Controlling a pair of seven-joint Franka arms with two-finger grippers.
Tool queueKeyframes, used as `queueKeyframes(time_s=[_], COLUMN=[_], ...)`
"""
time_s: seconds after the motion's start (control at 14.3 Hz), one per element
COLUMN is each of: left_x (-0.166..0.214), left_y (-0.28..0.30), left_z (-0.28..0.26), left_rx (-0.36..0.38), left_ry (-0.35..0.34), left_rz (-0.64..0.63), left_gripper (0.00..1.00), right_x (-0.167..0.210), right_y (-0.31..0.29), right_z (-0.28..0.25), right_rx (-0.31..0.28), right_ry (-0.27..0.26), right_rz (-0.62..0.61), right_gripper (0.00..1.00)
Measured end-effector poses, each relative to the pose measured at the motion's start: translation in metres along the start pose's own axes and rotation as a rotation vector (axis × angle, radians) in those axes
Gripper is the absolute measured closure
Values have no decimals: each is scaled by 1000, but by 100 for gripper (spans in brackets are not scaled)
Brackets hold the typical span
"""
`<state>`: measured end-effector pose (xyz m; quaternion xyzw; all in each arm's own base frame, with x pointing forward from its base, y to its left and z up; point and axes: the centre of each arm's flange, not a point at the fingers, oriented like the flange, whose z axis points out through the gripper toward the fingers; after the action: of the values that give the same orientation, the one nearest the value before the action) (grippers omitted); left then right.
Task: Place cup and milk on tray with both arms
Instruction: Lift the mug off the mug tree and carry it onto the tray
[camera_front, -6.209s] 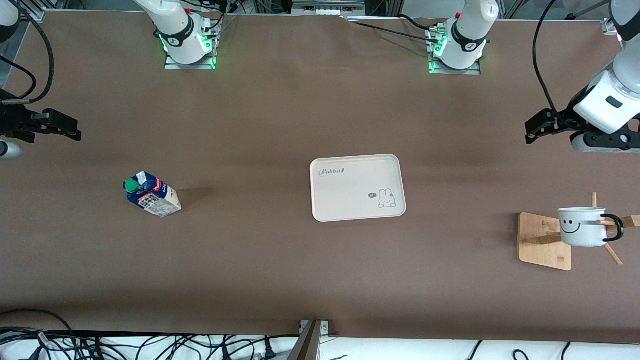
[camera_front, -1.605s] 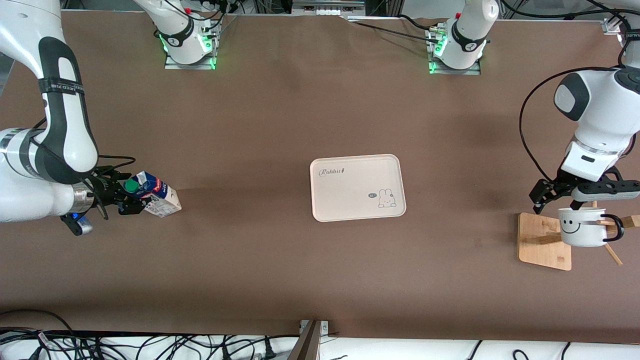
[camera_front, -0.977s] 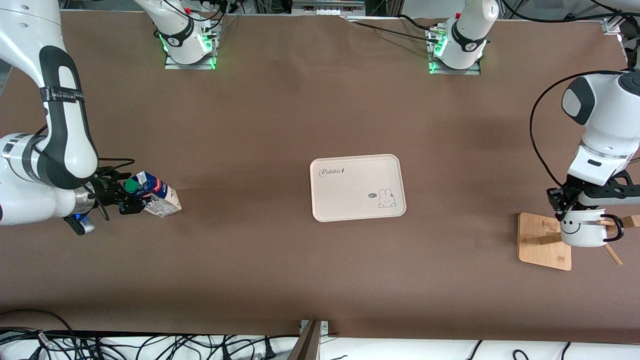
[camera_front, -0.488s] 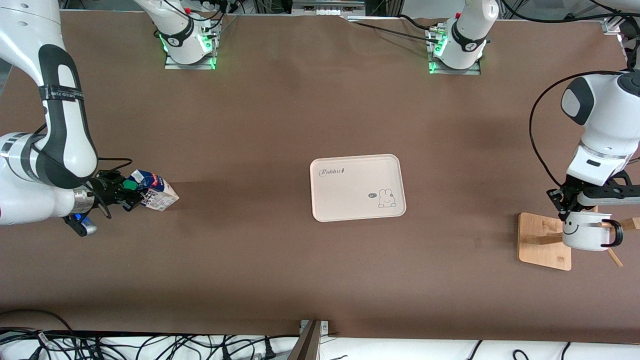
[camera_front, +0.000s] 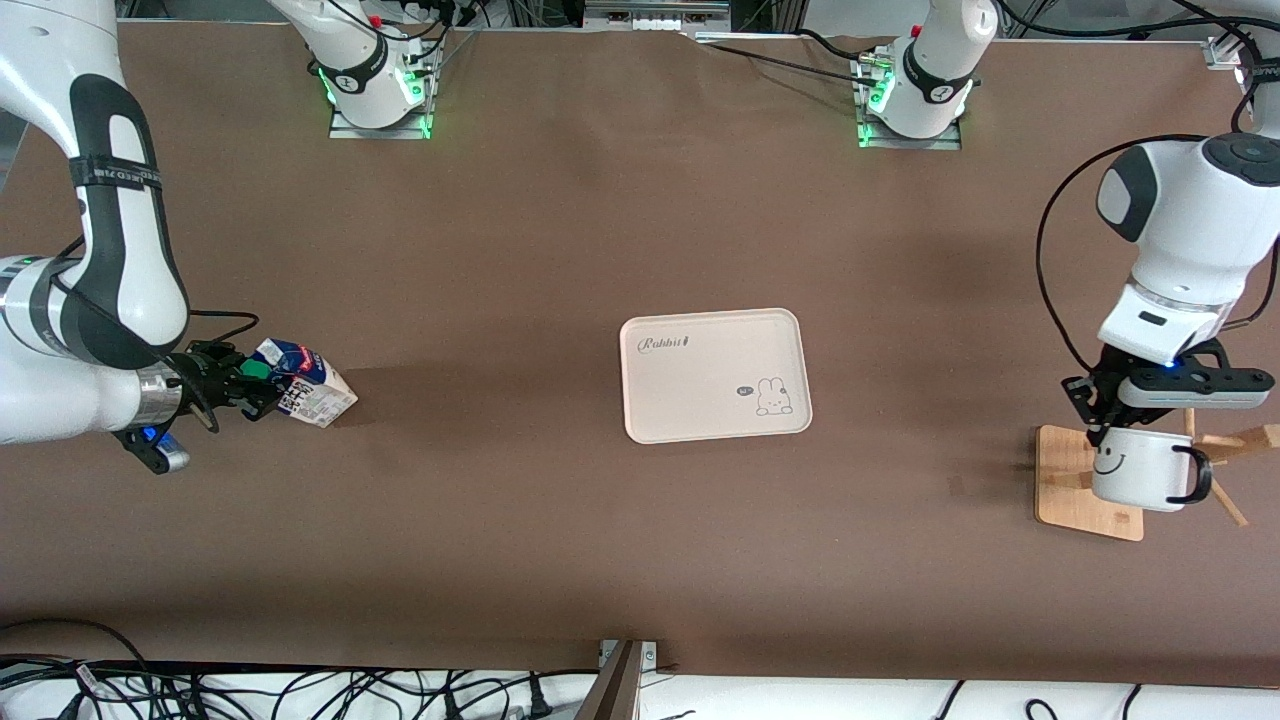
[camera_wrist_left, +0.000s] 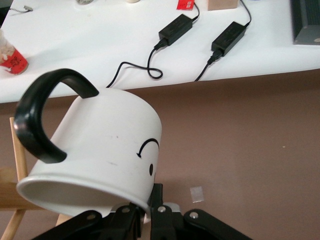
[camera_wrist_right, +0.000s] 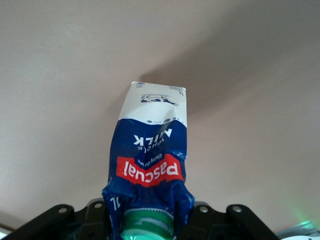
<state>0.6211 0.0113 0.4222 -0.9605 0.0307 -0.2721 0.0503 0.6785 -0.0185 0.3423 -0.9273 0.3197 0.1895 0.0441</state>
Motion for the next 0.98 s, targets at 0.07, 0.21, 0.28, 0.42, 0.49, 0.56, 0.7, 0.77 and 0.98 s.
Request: queueKeyframes(time_s=[0.07,0.21,0.28,0.42,0.49,0.56,0.7,0.77,0.98], left_x=[5,10,9,7,5,3,-5,-12,-30], left_y=[14,42,56,86,105,123,155,169,214], left_z=[-4,-9,-11,-12,-13,-14,-8,1,37], left_rx=[-14,-43,-55,-73,-82,-99,-178,-220,-310], left_ry=[11,21,12,-56,-109,-164,-268,-330,-513], left_rz=[2,17,32,70,88,85,25,-11,-58], left_gripper=[91,91,91,91,91,91,91,91,91], right_x=[-3,-9,-14,-32,-44,-57,-87,-103,-149], right_y=[-1,-3,-5,-13,-22,-33,-63,-80,-124], right_z=[-8,-26,-37,-60,-70,-78,-85,-84,-78], right_rx=[7,24,34,55,63,61,49,38,17], right_ry=[12,40,57,89,105,124,154,162,183], right_rz=[-21,-75,-110,-195,-232,-269,-343,-378,-474], right_gripper=[62,61,60,59,59,59,59,59,59])
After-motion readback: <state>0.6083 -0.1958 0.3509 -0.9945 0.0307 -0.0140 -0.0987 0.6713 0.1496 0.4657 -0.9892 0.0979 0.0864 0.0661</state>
